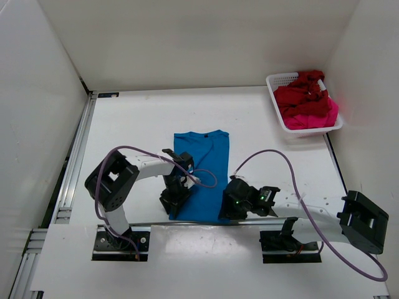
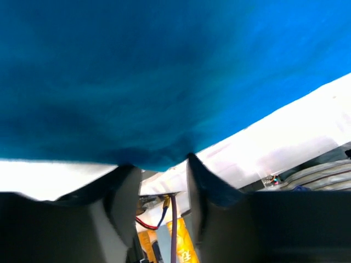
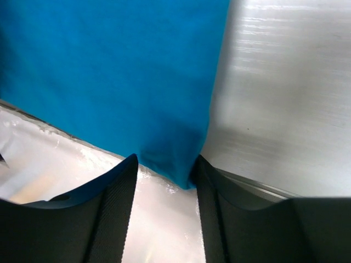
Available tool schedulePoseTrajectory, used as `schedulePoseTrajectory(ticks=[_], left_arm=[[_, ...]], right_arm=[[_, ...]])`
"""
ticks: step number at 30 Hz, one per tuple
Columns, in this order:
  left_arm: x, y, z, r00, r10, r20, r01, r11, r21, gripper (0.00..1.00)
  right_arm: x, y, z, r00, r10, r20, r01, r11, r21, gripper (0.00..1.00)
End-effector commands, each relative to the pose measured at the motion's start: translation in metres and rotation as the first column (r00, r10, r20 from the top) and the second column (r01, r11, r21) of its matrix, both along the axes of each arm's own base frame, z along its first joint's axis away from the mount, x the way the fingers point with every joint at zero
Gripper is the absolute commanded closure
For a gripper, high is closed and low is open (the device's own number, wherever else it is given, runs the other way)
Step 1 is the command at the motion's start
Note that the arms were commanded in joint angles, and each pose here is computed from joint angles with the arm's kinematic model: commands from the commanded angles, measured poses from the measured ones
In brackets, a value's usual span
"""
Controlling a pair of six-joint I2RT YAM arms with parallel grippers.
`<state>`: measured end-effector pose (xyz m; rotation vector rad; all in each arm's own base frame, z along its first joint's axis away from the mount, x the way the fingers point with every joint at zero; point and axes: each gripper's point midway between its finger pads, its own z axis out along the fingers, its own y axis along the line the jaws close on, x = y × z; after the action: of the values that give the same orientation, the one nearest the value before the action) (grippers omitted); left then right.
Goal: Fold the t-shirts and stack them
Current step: Grab one side of the 2/3 rectangular tshirt with both arms, then fold the long partially folded tshirt into a neat square
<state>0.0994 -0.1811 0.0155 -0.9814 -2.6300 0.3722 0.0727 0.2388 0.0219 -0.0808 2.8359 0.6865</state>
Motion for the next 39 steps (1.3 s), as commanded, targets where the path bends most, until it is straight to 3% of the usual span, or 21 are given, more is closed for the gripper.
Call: schedulePoseTrajectory(ticks=[1,4,7,10,11,14,22,27,30,39], left_arm=[[0.011,-0.023,-0.005,1.0,-0.011,0.024,0.013,0.996,-0.093,0.53],[0.002,-0.021,-0.006,0.999,-0.033,0.0,0.033,0.997,-0.071,0.67],[-0.003,-0.016,-0.009,0.999,-0.033,-0.016,0.032,0.998,-0.057,0.88],[-0.002,-0.015,-0.009,0.999,-0.034,-0.009,0.034,0.998,-0.05,0.9],[-0.002,-0.015,-0.009,0.999,-0.034,-0.009,0.034,0.998,-0.05,0.9],[0.001,-0.019,-0.002,0.999,-0.034,0.007,0.034,0.997,-0.066,0.9],[0.051,0.002,0.052,0.986,0.042,0.161,-0.044,0.999,0.009,0.9],[0.105,0.004,0.093,0.958,0.147,0.248,-0.147,0.989,-0.017,0.9],[0.139,0.004,0.106,0.936,0.214,0.279,-0.209,0.977,-0.046,0.9],[0.258,-0.011,0.131,0.849,0.342,0.404,-0.299,0.939,-0.167,0.9]], right_arm=[[-0.011,-0.023,-0.016,0.999,-0.005,-0.041,0.001,0.996,-0.091,0.53],[-0.009,-0.021,-0.013,0.999,-0.004,-0.037,0.001,0.997,-0.082,0.6],[-0.012,-0.019,-0.013,0.999,0.004,-0.051,-0.008,0.997,-0.075,0.61],[-0.014,-0.023,-0.016,0.998,0.003,-0.056,-0.008,0.996,-0.085,0.75],[-0.014,-0.023,-0.016,0.998,0.003,-0.056,-0.008,0.996,-0.085,0.85],[-0.012,-0.02,-0.009,0.999,0.013,-0.047,-0.017,0.997,-0.075,1.0],[0.042,-0.009,0.062,0.997,-0.024,0.071,0.025,0.999,-0.019,1.0],[0.098,-0.007,0.109,0.99,-0.06,0.126,0.058,0.998,0.021,1.0],[0.134,-0.009,0.126,0.987,-0.034,0.158,0.037,0.999,-0.02,1.0],[0.231,-0.009,0.135,0.984,-0.025,0.177,0.034,0.998,-0.052,1.0]])
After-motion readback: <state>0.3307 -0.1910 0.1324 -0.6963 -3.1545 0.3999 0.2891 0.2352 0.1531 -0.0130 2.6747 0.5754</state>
